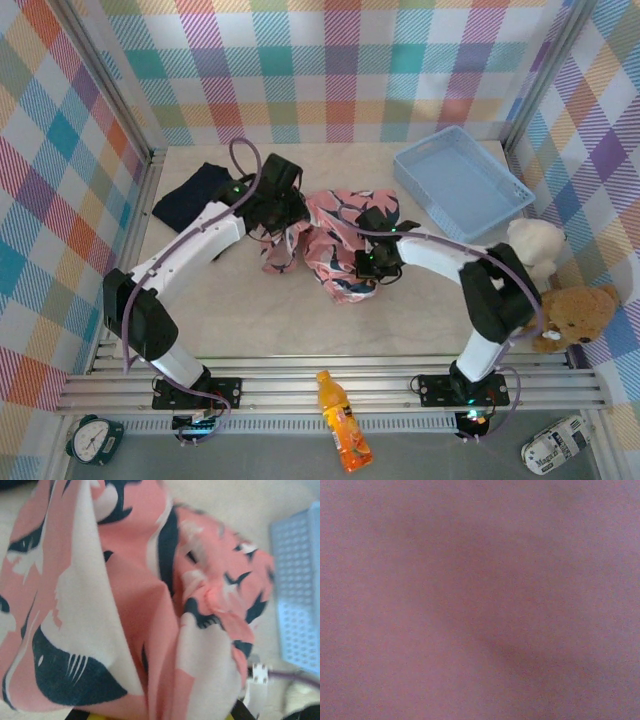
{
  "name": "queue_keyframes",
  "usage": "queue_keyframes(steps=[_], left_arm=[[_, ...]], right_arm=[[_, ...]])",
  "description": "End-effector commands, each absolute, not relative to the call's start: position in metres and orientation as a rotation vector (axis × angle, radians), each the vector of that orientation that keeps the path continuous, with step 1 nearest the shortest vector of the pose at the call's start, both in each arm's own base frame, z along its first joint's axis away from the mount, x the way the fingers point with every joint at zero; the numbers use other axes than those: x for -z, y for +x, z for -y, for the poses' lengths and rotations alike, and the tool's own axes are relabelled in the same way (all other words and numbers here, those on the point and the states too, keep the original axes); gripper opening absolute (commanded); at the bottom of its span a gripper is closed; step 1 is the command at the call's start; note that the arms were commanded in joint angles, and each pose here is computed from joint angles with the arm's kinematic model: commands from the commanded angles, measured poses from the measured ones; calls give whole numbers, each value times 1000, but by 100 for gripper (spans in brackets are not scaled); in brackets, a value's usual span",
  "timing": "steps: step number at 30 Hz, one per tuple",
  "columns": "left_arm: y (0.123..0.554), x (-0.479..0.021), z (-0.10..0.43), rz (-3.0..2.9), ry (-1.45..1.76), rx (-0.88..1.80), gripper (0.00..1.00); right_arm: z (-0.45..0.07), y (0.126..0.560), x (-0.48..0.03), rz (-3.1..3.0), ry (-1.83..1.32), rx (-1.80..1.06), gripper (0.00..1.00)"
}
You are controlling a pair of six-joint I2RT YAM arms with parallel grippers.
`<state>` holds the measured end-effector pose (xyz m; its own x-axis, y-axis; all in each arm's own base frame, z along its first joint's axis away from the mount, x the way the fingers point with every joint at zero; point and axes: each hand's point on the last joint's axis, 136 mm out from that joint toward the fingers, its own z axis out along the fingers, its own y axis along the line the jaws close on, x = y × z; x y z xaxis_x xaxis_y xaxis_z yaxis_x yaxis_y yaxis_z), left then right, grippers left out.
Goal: Fold and stack the mixed laundry pile
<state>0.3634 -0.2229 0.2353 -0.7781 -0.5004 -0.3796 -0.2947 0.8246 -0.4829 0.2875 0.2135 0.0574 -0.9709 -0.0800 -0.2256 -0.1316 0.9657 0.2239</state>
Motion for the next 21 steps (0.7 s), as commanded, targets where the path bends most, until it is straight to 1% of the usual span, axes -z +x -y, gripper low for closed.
queue_keyframes(steps=[1,5,6,8,9,11,12,13,14,15,16,17,19,20,21], left_arm=[[366,-312,215,-2347,-546,692,0],[360,-363,203,-2216,-542,798,0],[359,-368,196,-2195,-560,809,0],[363,-366,181,-2172,-617,824,0],[367,-358,172,-2174,-665,823,0],[382,-335,155,-2190,-756,848,5],[393,-318,146,-2210,-809,841,10],[405,-300,136,-2235,-840,818,33],[416,-283,127,-2264,-851,781,62],[426,-262,115,-2311,-889,714,83],[437,-244,109,-2359,-888,663,90],[443,-229,103,-2402,-893,604,100],[450,-204,97,-2503,-896,525,100],[451,-197,95,-2532,-901,494,100],[450,-193,95,-2552,-898,480,100]], right_arm=[[-194,291,-153,-2713,-292,-334,0],[-173,291,-220,-2599,-398,-351,1],[-165,294,-231,-2584,-406,-340,6],[-151,311,-240,-2556,-396,-318,8],[-147,326,-241,-2544,-368,-328,11],[-140,364,-236,-2536,-287,-353,11],[-137,388,-227,-2540,-228,-343,24],[-137,410,-219,-2546,-196,-349,44],[-139,427,-212,-2556,-166,-343,55],[-143,444,-205,-2576,-138,-352,56],[-149,455,-200,-2604,-119,-381,55],[-153,461,-195,-2625,-104,-402,56],[-163,463,-184,-2662,-82,-460,62],[-164,458,-178,-2674,-74,-465,66],[-165,451,-173,-2685,-74,-471,73]])
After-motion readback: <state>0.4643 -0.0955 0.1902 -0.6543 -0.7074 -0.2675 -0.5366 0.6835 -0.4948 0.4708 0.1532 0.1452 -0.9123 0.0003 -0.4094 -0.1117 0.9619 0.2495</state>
